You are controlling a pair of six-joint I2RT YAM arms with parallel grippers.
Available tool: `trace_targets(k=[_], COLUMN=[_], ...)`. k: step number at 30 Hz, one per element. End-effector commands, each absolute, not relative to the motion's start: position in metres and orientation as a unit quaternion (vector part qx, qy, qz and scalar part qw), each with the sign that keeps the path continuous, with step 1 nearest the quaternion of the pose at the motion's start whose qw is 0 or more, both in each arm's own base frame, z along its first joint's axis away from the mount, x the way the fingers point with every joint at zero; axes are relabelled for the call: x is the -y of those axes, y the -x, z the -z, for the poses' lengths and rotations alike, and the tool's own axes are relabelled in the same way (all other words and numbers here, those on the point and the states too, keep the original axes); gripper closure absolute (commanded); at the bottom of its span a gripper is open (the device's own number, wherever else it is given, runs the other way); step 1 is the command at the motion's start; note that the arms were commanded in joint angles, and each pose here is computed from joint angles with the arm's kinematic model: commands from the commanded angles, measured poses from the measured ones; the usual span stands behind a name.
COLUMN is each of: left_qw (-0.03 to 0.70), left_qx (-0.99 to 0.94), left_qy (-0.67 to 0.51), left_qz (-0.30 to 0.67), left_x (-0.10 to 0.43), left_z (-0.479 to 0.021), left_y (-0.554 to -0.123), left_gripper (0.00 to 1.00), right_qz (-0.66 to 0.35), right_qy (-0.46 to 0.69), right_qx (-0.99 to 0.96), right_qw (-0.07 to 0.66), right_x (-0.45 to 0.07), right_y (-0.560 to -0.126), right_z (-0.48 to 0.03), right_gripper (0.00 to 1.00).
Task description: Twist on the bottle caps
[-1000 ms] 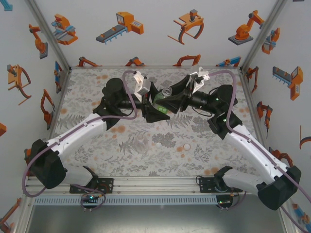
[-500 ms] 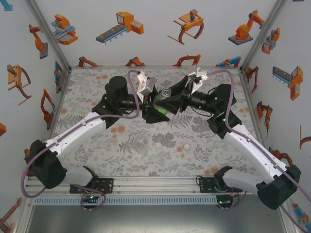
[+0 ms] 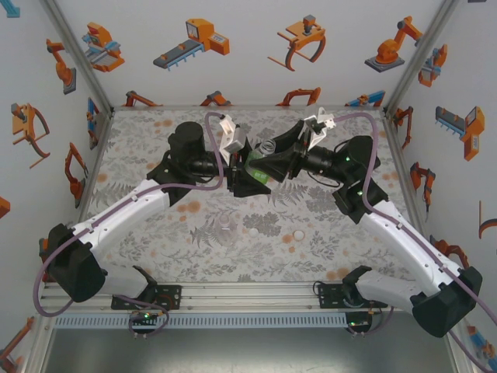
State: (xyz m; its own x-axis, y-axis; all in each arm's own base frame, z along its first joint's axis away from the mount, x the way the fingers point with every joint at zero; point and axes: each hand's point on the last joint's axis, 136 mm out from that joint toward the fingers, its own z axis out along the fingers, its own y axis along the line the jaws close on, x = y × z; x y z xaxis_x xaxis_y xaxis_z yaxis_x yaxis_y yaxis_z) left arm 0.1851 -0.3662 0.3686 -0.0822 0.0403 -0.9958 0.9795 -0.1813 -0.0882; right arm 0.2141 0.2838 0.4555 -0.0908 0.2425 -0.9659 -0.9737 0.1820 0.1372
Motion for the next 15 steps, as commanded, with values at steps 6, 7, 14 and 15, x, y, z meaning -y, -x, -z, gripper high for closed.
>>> trace_targets(k=[6,7,14,15], left_qw=[0.427,0.428,0.424,0.423], left_qx=[-0.487,-0.492,-0.553,-0.563], left_qy=[-0.535,-0.533,-0.499,-0.493], left_qz=[0.542,0.538,0.515,0.511], left_x=[0.36,0.359,0.335,0.33], left_z=[-0.368,-0.367,-0.363,-0.363], left_y=[-0.185,-0.188,-0.216,-0.221], left_gripper=[0.65,0.67,0.91,0.92], right_qz=[-0.519,-0.513,-0.456,-0.446], right_qy=[0.342,0.34,0.33,0.326], right_qx=[-0.508,-0.511,-0.569,-0.582], right_qw=[0.597,0.6,0.6,0.597], right_x=[-0.273,-0.272,-0.261,-0.259], right_y=[-0.208,-0.209,-0.217,-0.22], right_z=[-0.468,-0.469,-0.451,-0.446], right_gripper=[0.41,0.35,0.28,0.28])
